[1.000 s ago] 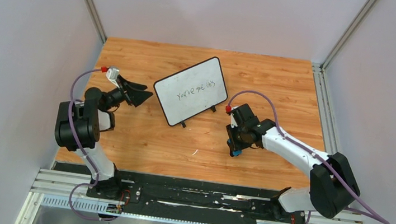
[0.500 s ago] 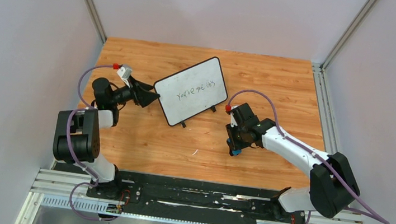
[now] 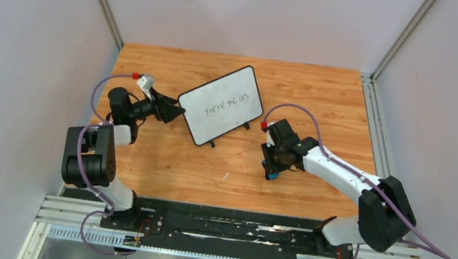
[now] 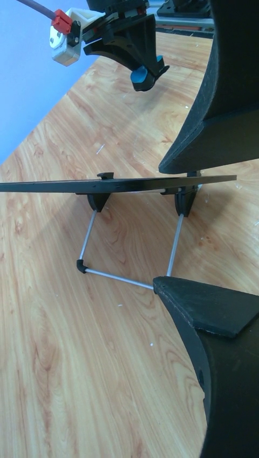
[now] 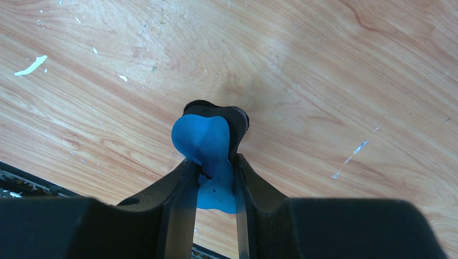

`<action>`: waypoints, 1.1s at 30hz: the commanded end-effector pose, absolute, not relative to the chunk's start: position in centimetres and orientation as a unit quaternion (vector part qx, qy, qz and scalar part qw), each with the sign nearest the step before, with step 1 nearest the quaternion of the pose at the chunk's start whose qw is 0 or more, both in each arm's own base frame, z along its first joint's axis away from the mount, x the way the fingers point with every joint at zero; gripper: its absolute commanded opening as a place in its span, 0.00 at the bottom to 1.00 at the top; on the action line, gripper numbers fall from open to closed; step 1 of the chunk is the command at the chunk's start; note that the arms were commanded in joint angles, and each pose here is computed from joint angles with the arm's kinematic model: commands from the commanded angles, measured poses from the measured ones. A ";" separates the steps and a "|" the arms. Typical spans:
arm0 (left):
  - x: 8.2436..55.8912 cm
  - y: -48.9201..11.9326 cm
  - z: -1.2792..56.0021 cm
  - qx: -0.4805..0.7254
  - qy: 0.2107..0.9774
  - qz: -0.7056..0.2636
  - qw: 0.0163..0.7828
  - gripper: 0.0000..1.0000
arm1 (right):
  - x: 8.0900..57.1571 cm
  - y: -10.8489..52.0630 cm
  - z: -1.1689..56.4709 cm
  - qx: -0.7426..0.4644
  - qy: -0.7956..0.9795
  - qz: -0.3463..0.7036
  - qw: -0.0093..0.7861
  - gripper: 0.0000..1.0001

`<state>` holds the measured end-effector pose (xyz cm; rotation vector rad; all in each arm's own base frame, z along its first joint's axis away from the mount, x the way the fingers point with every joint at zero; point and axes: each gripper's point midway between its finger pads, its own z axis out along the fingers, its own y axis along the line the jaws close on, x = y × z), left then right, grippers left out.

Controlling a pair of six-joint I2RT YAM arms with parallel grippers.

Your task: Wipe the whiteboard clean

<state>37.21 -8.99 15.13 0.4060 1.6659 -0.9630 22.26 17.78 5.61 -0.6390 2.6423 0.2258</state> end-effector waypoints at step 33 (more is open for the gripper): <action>37.3 -11.1 17.6 0.191 0.686 -0.434 0.551 0.57 | 22.0 18.3 5.3 -0.230 0.948 0.083 0.206 0.23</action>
